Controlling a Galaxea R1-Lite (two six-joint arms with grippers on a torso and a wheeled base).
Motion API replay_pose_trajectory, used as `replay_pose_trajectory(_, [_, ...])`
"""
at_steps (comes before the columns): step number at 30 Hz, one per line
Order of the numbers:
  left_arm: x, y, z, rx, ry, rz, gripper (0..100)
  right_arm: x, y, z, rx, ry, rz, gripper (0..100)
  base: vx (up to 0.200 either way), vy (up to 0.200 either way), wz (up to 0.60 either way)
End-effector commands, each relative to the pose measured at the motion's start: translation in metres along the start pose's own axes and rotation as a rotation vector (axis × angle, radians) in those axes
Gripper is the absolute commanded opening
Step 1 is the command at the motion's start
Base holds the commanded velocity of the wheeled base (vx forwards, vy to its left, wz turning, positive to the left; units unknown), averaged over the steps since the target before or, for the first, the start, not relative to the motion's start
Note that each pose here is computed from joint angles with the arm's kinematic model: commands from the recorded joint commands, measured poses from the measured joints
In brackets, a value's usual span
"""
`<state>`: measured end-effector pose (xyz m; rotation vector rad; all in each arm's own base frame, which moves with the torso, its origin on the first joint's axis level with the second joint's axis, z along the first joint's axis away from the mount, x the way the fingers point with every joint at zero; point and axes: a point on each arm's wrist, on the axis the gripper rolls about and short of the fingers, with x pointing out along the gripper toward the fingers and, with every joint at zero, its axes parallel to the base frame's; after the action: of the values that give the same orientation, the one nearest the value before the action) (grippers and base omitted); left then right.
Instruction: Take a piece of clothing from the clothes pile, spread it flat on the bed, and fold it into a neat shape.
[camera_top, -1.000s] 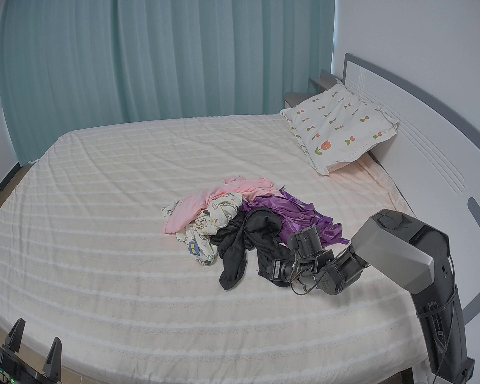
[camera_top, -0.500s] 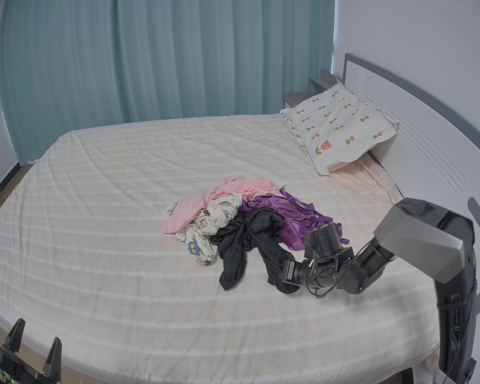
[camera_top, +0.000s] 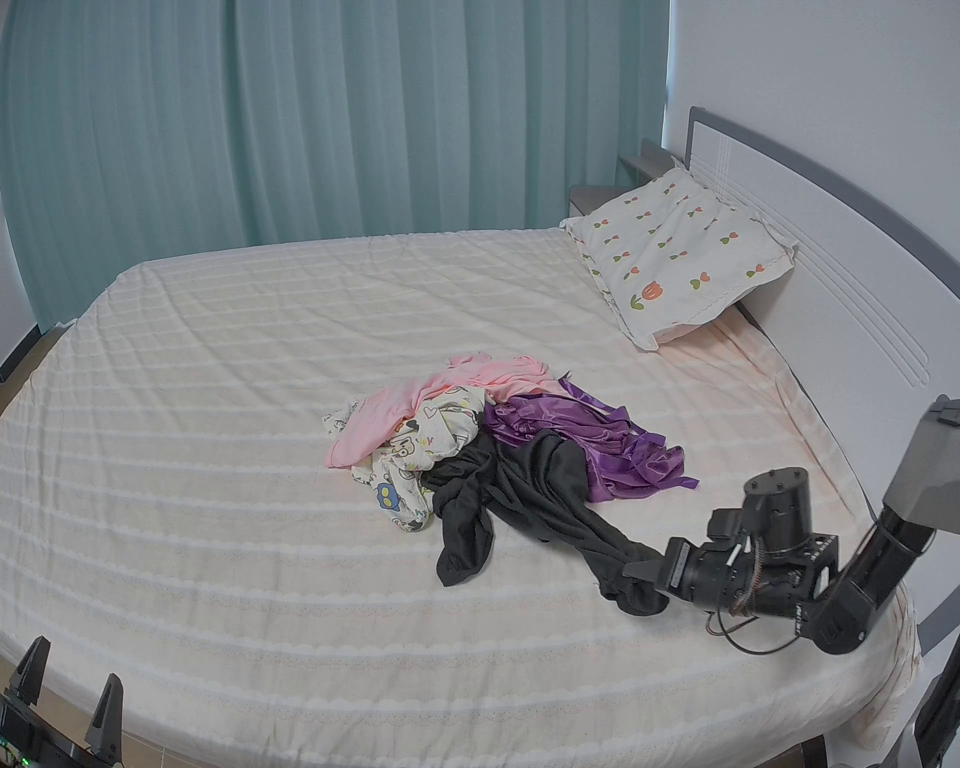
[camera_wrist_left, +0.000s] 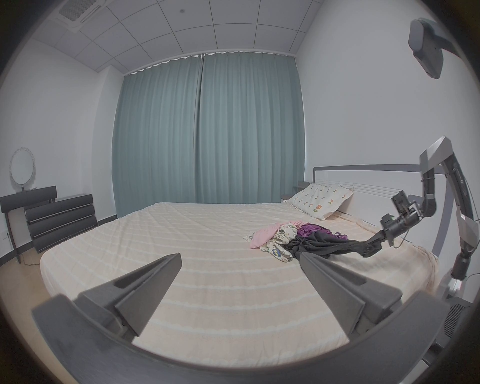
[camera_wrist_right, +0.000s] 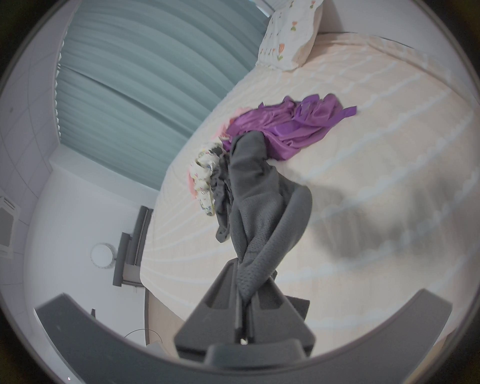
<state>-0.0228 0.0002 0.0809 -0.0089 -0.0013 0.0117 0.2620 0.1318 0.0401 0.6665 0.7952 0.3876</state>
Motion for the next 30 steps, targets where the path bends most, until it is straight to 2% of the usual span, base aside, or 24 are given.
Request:
replay_pose_trajectory(1, [0.000, 0.000, -0.004, 0.000, -0.003, 0.001, 100, -0.056, -0.003, -0.010, 0.038, -0.121, 0.020, 0, 0.000, 0.000, 0.00])
replay_pose_trajectory(6, [0.000, 0.000, -0.004, 0.000, -0.003, 0.001, 100, -0.083, -0.001, -0.020, 0.039, -0.173, 0.047, 0, 0.000, 0.000, 0.00])
replay_pose_trajectory(10, [0.000, 0.000, -0.004, 0.000, -0.003, 0.001, 100, -0.085, -0.005, -0.023, 0.127, -0.162, 0.041, 0, 0.000, 0.000, 0.00])
replay_pose_trajectory(12, [0.000, 0.000, -0.004, 0.000, -0.003, 0.002, 100, -0.082, -0.006, -0.027, 0.139, -0.135, 0.034, 0, 0.000, 0.000, 0.00])
replay_pose_trajectory(14, [0.000, 0.000, -0.004, 0.000, -0.003, 0.002, 100, -0.075, -0.005, -0.036, 0.128, -0.089, 0.019, 0, 0.000, 0.000, 0.00])
replay_pose_trajectory(19, [0.000, 0.000, -0.004, 0.000, -0.003, 0.002, 100, -0.075, -0.006, -0.031, 0.127, -0.144, 0.040, 0, 0.000, 0.000, 0.00])
replay_pose_trajectory(30, [0.000, 0.000, -0.004, -0.003, -0.003, -0.003, 100, -0.082, -0.005, -0.032, 0.114, -0.176, 0.072, 0, 0.000, 0.000, 0.00])
